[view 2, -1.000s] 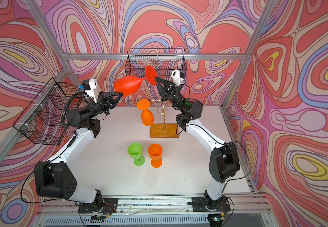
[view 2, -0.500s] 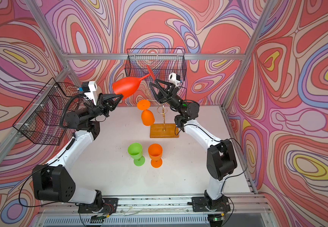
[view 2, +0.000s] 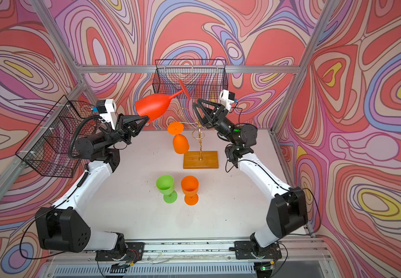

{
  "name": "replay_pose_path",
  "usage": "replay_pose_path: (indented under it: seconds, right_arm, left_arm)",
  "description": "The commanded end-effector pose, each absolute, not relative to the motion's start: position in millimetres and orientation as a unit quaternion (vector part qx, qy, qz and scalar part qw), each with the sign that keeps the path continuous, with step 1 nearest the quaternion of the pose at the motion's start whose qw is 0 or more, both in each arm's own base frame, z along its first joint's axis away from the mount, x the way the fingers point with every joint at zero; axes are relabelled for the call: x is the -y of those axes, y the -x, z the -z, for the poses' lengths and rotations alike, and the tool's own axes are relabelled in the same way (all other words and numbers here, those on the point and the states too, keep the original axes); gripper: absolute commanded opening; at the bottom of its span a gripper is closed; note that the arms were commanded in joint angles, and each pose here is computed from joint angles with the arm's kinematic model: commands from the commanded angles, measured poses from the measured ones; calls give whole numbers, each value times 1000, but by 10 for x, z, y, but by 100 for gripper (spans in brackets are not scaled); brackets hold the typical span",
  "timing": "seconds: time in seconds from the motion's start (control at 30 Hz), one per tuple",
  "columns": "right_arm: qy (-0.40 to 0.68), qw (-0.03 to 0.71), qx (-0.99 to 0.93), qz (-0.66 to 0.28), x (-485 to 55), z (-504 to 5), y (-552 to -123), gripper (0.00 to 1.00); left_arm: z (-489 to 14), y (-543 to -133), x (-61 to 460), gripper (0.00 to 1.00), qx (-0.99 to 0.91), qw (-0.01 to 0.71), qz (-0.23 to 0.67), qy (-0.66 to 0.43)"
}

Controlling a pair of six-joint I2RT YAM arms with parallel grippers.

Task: Take the wine glass off the wine glass rack
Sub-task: Place the wine glass at the center of the table.

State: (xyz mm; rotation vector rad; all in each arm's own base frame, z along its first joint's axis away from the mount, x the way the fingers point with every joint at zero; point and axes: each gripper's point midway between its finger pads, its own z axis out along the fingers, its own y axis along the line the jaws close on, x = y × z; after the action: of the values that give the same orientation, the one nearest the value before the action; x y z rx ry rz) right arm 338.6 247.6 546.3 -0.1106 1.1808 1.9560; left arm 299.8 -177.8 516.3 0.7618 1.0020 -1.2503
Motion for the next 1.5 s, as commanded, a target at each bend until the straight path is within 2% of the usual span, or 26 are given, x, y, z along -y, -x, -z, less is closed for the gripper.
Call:
replay_pose_path:
  seconds: [0.0, 0.2, 0.6, 1.07, 1.23, 1.47]
  right_arm:
    - [66, 504, -540, -671, -2399, -5351, -3334, 65]
    - [31, 612, -610, -502, -1933, -5292, -3236, 64]
    - [-118, 674, -672, -283, -1035, -4890, -3276, 62]
    - [-215, 694, -674, -133, -380, -4693, -3149, 62]
    - [-221, 709, -661, -111, -258, -4764, -3031, 62]
    - [-225, 724, -643, -110, -174, -4843, -2896, 62]
  left_arm:
    - [-5351, -2796, 1780, 0, -430, 648, 514, -362]
    - [-5365, -2738, 1805, 0, -485, 657, 451, -359]
    - [-5239, -2578, 2106, 0, -597, 595, 383, -378]
    - [-4450, -2368, 2902, 0, -677, 446, 284, -512]
    - [-4214, -2214, 3113, 0, -677, 401, 267, -556]
    - [-3791, -2109, 3422, 0, -688, 333, 190, -616]
